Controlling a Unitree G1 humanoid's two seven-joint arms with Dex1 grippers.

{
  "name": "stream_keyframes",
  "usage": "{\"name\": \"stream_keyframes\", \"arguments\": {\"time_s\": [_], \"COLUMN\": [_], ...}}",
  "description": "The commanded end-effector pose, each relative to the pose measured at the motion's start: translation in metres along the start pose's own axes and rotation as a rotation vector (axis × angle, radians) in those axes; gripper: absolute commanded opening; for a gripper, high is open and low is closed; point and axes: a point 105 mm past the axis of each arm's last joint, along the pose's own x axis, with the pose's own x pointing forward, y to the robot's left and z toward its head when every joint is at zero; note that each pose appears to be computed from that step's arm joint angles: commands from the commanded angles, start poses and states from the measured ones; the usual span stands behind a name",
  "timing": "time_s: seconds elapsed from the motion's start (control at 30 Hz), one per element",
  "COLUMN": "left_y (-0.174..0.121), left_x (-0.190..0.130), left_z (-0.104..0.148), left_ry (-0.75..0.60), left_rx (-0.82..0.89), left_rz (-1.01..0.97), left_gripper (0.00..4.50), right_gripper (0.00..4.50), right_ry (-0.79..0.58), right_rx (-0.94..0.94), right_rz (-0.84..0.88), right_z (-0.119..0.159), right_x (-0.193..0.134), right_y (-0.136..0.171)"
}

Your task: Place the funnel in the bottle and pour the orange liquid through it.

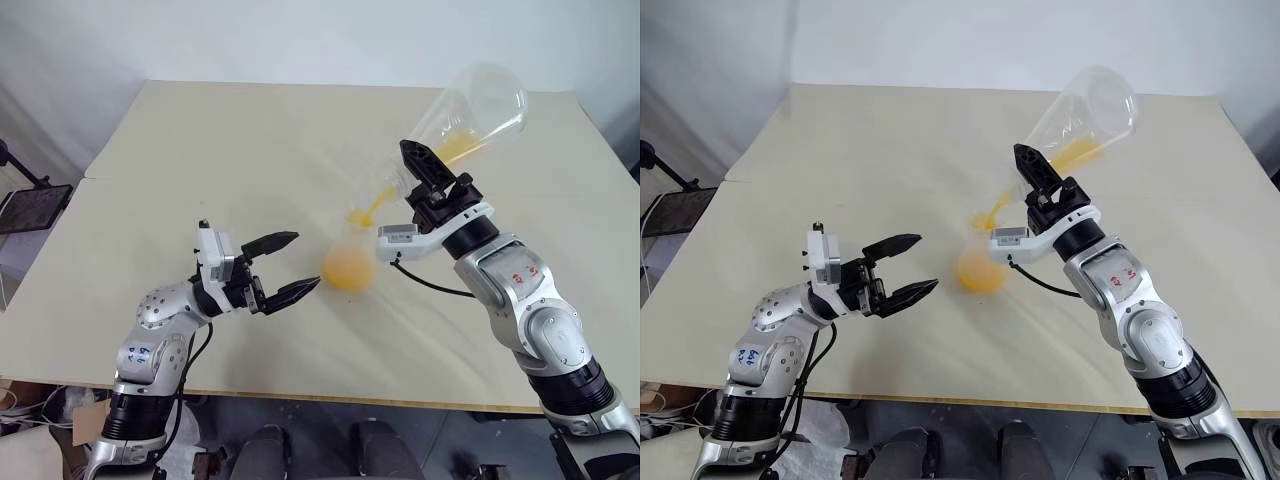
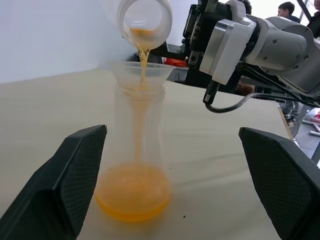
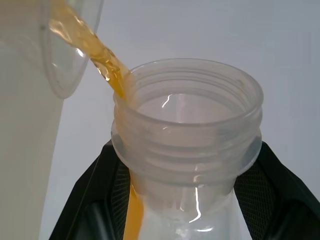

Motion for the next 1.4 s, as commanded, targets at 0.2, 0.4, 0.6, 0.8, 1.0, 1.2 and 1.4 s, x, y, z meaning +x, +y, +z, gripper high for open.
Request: {"name": "stream_keyframes", "arguments": {"time_s": [0.2, 0.4, 0.6, 0.8, 1.0, 1.2, 1.4], "left_y": [-0.0014, -0.0015, -0.0014, -0.0003, -0.0019, -0.0040, -0.0048], "left_x": [0.0044, 0.0048, 0.0050, 0.0054, 0.0066, 0.0086, 0.0090], "left_z": [0.0114, 0.0112, 0.0107, 0.0111, 0.0101, 0.0084, 0.0075], "left_ry": [-0.040, -0.041, -0.043, -0.049, -0.054, -0.061, -0.065], "left_rx": [0.039, 0.038, 0.038, 0.043, 0.037, 0.028, 0.025], "left_rz": [-0.011, -0.010, -0.005, 0.002, 0.002, 0.004, 0.009], "left_gripper": [4.50, 4.50, 4.50, 4.50, 4.50, 4.50, 4.50], "right_gripper": [2.44, 2.44, 2.44, 2.44, 2.44, 2.44, 2.44], "right_ry": [0.021, 0.015, 0.015, 0.011, 0.012, 0.011, 0.010], "right_rx": [-0.033, -0.037, -0.038, -0.041, -0.050, -0.056, -0.055], "right_rz": [-0.084, -0.090, -0.097, -0.105, -0.101, -0.093, -0.089], "right_z": [-0.0085, -0.0079, -0.0077, -0.0072, -0.0081, -0.0092, -0.0098], "right_x": [0.0032, 0.0035, 0.0035, 0.0041, 0.0024, 0.0018, 0.0012], "right_y": [-0.0199, -0.0207, -0.0217, -0.0240, -0.0242, -0.0238, -0.0228]}}
